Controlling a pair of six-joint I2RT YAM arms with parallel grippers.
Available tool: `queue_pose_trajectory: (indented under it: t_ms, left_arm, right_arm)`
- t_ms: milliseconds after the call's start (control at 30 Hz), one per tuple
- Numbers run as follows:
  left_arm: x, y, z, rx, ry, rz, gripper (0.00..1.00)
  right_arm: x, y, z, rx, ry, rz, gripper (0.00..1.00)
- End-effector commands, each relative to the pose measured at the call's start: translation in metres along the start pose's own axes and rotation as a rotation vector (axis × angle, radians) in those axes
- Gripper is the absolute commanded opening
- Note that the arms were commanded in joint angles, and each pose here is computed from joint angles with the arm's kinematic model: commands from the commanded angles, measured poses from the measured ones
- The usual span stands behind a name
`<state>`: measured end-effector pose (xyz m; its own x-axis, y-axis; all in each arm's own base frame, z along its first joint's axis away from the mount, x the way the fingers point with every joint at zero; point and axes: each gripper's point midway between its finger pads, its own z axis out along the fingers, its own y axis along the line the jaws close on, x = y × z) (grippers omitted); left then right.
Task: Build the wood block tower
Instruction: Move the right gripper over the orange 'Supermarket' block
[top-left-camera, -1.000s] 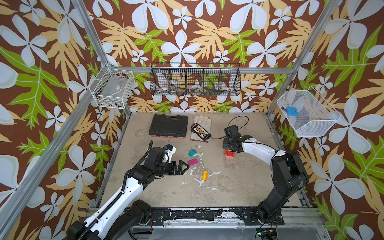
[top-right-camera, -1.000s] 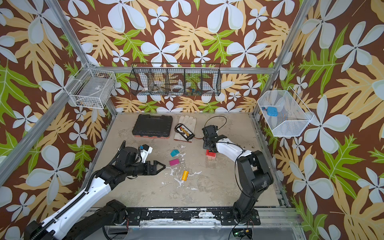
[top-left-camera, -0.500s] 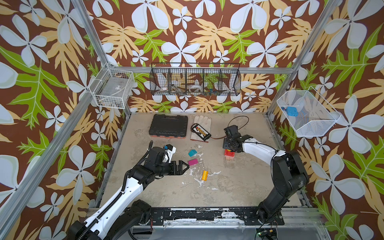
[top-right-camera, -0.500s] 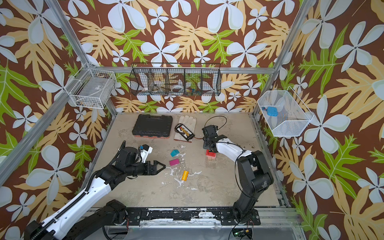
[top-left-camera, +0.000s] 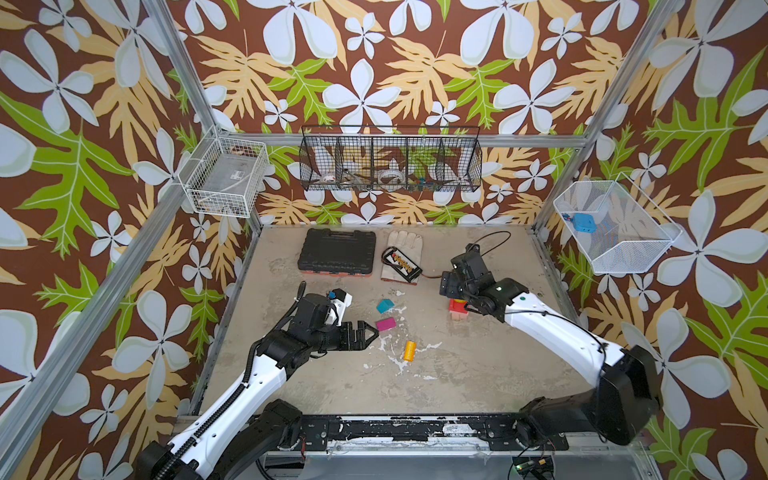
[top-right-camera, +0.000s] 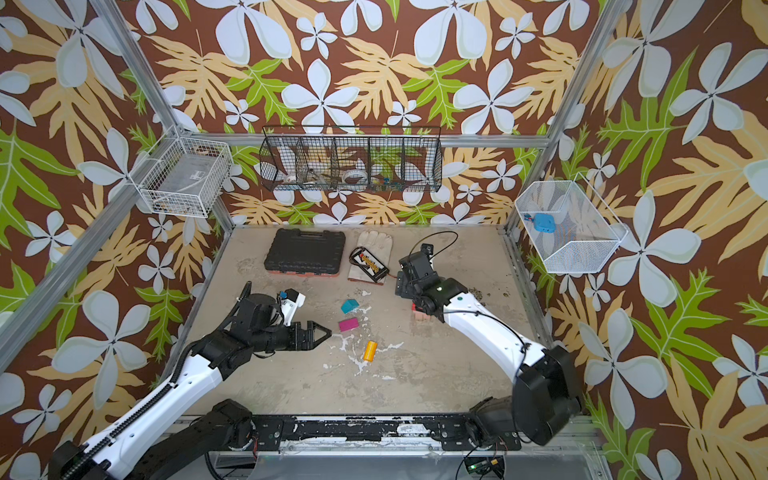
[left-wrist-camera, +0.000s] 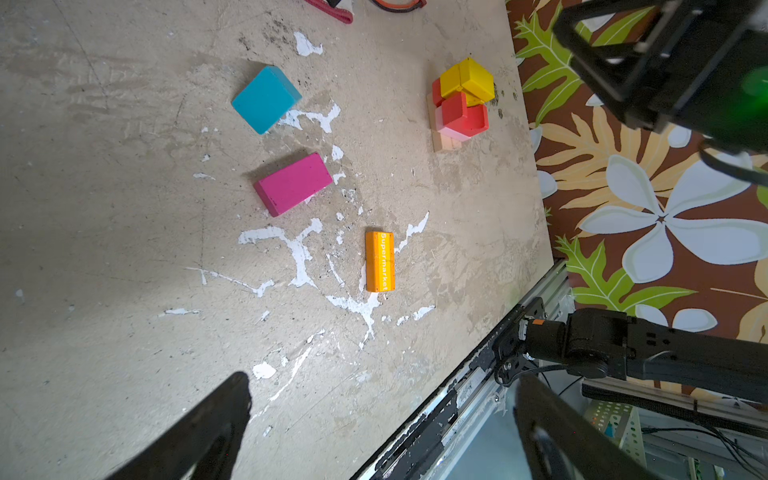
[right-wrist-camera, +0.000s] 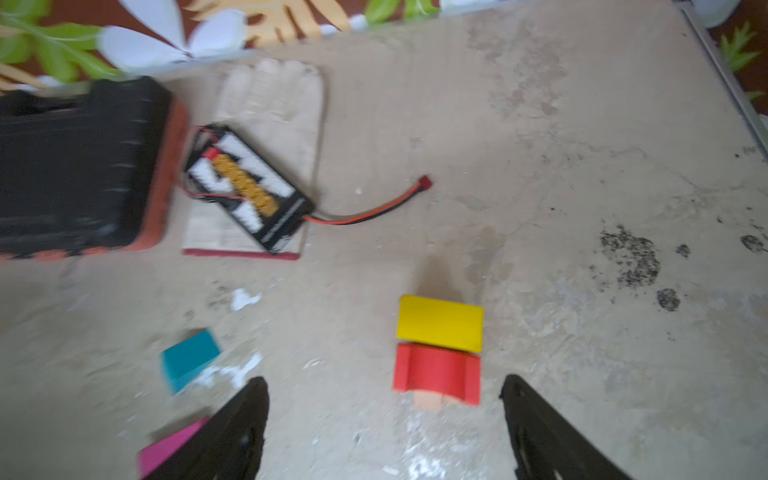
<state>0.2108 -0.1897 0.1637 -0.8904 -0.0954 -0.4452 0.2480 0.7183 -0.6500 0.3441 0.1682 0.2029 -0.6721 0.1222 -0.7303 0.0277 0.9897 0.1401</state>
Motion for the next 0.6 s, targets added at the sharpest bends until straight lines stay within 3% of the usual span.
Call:
queue_pose_trajectory:
  t_ms: [0, 133, 367, 567]
  left_arm:
    - [-0.004, -0.001, 0.0, -0.003, -0.017, 0.013, 1.0]
    - [-0.004, 0.0, 0.0, -0.006, -0.018, 0.013, 1.0]
    - [-0.004, 0.0, 0.0, -0.007, -0.02, 0.012, 1.0]
    - [-0.005, 0.0, 0.0, -0.009, -0.021, 0.011, 1.0]
  right_arm:
    - [0.02, 0.024, -0.03, -0.051, 0.001, -0.054, 0.91]
    - [0.063, 0.056, -0.05, -0.122, 0.021, -0.133, 0.92]
    - [0.144, 0.065, -0.014, -0.164, 0.19, -0.161, 0.91]
    - [0.172, 0.08, 0.007, -0.142, 0.247, -0.222, 0.91]
